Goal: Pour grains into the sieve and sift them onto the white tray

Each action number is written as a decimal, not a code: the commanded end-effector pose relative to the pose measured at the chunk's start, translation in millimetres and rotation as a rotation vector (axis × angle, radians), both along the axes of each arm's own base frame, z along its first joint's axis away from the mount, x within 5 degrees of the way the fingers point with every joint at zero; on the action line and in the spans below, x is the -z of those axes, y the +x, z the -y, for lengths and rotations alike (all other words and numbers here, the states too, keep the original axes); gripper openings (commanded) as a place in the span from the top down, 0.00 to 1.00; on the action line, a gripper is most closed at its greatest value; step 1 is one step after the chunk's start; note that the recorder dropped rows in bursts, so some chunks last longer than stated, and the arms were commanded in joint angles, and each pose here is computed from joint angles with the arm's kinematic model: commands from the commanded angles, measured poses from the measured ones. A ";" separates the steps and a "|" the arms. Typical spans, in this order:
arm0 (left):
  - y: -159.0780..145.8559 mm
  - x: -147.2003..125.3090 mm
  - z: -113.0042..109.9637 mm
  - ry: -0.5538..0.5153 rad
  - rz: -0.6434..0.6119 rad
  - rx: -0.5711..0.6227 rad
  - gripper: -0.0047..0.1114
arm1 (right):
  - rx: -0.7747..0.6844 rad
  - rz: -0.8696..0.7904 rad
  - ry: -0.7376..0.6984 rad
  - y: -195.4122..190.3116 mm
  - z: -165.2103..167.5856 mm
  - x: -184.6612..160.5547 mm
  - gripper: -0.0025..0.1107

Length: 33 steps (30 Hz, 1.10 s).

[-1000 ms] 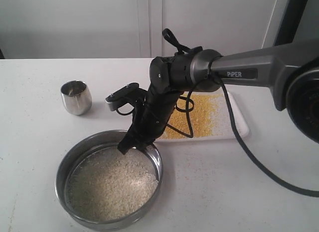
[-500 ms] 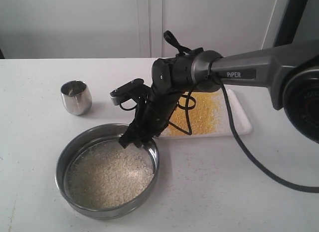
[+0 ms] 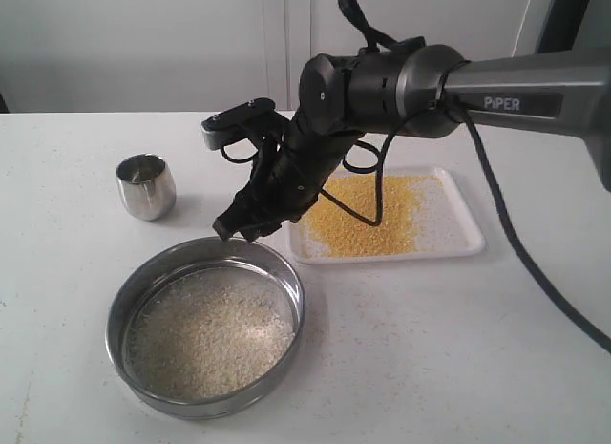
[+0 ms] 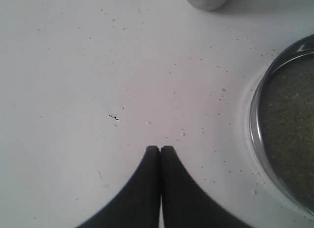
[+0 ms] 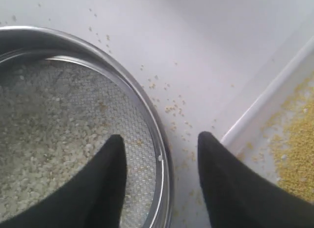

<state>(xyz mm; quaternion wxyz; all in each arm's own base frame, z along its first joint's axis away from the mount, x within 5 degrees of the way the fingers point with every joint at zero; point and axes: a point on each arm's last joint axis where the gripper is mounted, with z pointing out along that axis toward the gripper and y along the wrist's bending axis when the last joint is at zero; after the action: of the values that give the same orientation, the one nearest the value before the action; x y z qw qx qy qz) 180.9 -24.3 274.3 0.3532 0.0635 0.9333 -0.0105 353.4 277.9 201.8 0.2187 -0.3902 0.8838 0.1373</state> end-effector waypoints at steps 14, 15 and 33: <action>-2.2 1.3 -0.3 -0.005 -0.007 -0.005 0.96 | 0.160 -0.038 -0.121 4.1 66.5 -44.0 0.98; -2.2 1.3 -0.3 -0.005 -0.007 -0.005 0.96 | 0.180 -0.031 -0.125 4.5 74.2 -46.1 0.98; -2.2 1.3 -0.3 -0.005 -0.007 -0.005 0.96 | 0.457 -0.012 -0.113 -19.1 190.9 -63.6 0.98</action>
<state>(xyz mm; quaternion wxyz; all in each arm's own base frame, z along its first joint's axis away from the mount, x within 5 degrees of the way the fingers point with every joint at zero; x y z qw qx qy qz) 180.9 -24.3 274.3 0.3532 0.0635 0.9333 -0.0105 339.7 102.3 258.3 0.2011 -0.2074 0.9563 0.0451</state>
